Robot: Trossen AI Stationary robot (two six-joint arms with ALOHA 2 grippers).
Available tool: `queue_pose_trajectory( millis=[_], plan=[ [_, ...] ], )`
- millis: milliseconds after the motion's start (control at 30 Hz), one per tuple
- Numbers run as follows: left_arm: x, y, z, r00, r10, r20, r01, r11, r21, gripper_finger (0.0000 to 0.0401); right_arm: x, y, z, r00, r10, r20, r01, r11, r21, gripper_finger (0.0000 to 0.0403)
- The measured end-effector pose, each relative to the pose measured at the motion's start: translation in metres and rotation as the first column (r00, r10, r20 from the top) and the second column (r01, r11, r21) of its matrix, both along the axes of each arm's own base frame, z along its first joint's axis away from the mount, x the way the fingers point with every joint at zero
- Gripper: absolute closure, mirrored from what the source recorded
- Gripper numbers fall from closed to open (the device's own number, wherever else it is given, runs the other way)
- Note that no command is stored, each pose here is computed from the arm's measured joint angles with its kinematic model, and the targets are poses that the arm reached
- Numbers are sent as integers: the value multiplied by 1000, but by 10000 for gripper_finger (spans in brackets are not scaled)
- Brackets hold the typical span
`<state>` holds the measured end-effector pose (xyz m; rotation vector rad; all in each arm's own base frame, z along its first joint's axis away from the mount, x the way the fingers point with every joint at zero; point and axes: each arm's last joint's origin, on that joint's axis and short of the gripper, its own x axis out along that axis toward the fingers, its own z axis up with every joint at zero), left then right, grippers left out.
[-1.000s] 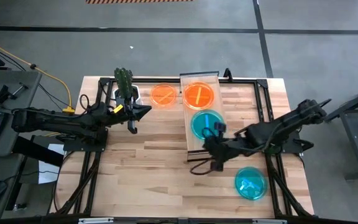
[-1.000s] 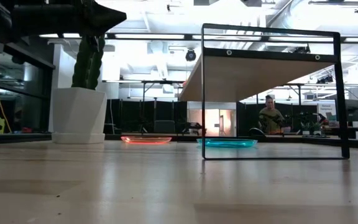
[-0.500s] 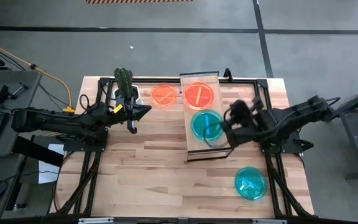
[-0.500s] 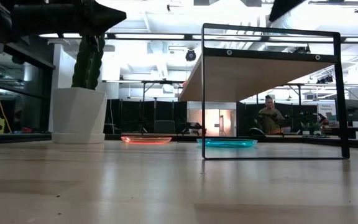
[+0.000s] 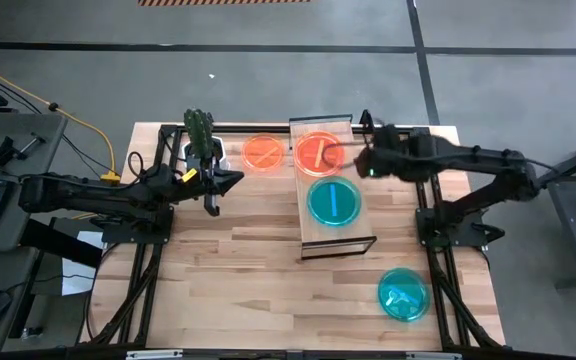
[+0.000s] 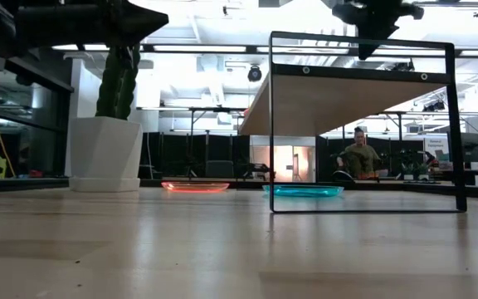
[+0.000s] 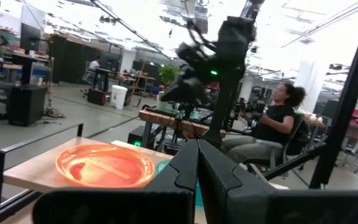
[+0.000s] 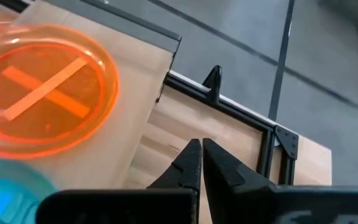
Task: Place and stack plates onto a shelf
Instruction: Stack the top blue plate on top of the blue plate on the shelf
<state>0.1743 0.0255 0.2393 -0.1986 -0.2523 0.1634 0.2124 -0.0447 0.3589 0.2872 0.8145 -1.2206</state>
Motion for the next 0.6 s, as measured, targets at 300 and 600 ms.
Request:
queue_pose_trajectory(
  millis=[300,600],
  plan=[
    [0,0,0,1000,-9,0,9,1000,2,401,-34,-34,-17,995,-84,51,79,991,105,403],
    [0,0,1,1000,-9,9,9,1000,3,401,-71,-47,-108,894,-114,434,3,969,248,403]
  ],
)
